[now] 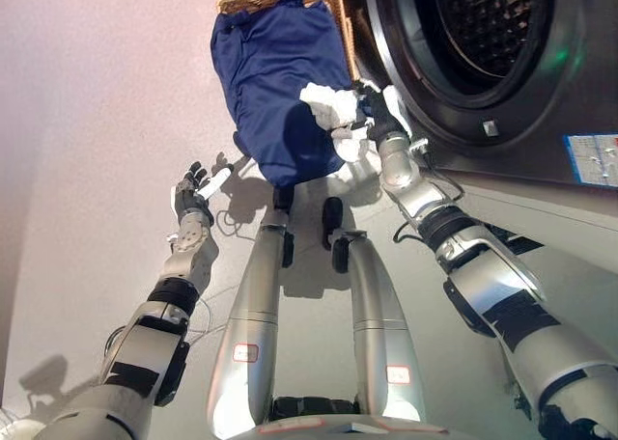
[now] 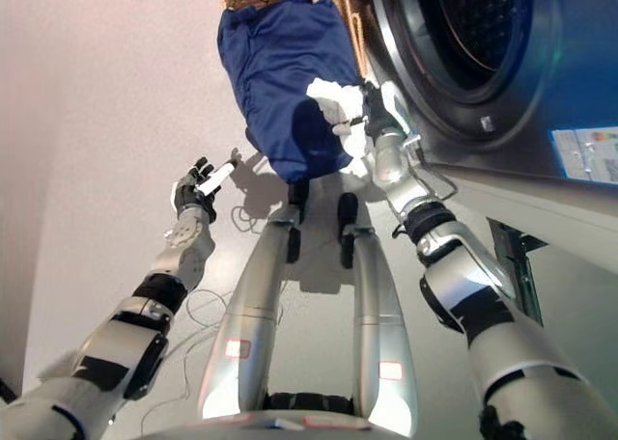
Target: Put the clothes in the basket into the washing machine.
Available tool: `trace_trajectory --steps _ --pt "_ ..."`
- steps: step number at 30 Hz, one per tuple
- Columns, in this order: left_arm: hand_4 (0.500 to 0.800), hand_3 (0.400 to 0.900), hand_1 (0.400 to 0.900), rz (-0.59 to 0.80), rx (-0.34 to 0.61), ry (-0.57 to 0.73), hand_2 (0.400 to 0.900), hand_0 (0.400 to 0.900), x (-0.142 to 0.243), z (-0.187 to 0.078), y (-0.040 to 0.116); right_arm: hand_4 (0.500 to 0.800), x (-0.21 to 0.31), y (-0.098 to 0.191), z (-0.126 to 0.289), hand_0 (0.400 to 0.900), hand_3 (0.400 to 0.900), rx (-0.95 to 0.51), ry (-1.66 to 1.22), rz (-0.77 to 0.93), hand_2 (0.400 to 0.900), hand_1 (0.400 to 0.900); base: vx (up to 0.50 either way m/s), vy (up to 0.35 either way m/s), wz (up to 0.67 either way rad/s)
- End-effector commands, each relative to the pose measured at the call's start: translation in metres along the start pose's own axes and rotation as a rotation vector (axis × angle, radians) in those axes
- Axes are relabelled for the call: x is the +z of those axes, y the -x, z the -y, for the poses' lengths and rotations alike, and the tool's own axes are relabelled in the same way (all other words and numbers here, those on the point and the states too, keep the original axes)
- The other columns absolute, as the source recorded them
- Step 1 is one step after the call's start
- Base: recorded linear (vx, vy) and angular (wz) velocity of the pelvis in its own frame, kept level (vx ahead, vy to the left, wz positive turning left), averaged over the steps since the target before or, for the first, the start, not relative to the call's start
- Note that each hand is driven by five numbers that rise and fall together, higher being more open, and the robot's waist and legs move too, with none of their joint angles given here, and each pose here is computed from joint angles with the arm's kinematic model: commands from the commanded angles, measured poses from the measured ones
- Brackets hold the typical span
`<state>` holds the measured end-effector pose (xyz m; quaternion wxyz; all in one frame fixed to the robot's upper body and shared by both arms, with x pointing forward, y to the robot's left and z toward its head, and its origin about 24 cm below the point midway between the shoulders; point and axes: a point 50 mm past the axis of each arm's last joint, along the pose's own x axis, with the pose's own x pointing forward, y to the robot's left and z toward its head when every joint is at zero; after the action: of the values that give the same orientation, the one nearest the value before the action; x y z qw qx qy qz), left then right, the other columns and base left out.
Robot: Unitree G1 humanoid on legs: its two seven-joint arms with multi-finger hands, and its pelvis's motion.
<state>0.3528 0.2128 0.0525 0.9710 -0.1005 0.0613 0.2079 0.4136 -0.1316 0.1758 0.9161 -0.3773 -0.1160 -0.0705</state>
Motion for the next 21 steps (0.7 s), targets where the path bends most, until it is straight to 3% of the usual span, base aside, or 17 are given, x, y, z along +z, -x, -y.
trace_trajectory --steps 1,13,17,18,19,21 --pt "0.800 0.900 0.900 0.128 0.009 0.043 0.900 0.900 0.016 0.003 0.006 0.800 0.005 -0.006 0.021 0.900 0.900 -0.134 0.131 0.069 0.900 0.900 -0.036 0.021 0.12" --pt "0.800 0.900 0.900 0.264 -0.095 0.173 0.900 0.900 0.054 0.033 0.015 0.800 -0.015 -0.012 0.045 0.900 0.900 -0.188 0.248 -0.019 0.900 0.900 -0.034 0.011 0.08" --pt "0.800 0.900 0.900 0.234 -0.112 0.179 0.900 0.900 0.044 0.032 0.019 0.800 -0.027 -0.009 0.037 0.900 0.900 -0.139 0.283 -0.074 0.900 0.900 -0.020 0.011 0.00" --pt "0.800 0.900 0.900 0.213 -0.093 0.170 0.900 0.900 0.039 0.028 0.017 0.547 -0.032 -0.006 0.034 0.478 0.478 -0.124 0.280 -0.085 0.478 0.478 0.000 0.000 0.00" --pt "0.800 0.900 0.900 0.212 -0.093 0.170 0.900 0.900 0.039 0.028 0.017 0.500 -0.032 -0.006 0.034 0.400 0.400 -0.124 0.280 -0.085 0.400 0.400 0.000 0.000 0.00" --pt "0.800 0.900 0.900 0.193 -0.081 0.169 0.900 0.900 0.033 0.025 0.017 0.500 -0.036 -0.003 0.028 0.400 0.400 -0.099 0.279 -0.085 0.400 0.400 0.000 0.000 0.00"
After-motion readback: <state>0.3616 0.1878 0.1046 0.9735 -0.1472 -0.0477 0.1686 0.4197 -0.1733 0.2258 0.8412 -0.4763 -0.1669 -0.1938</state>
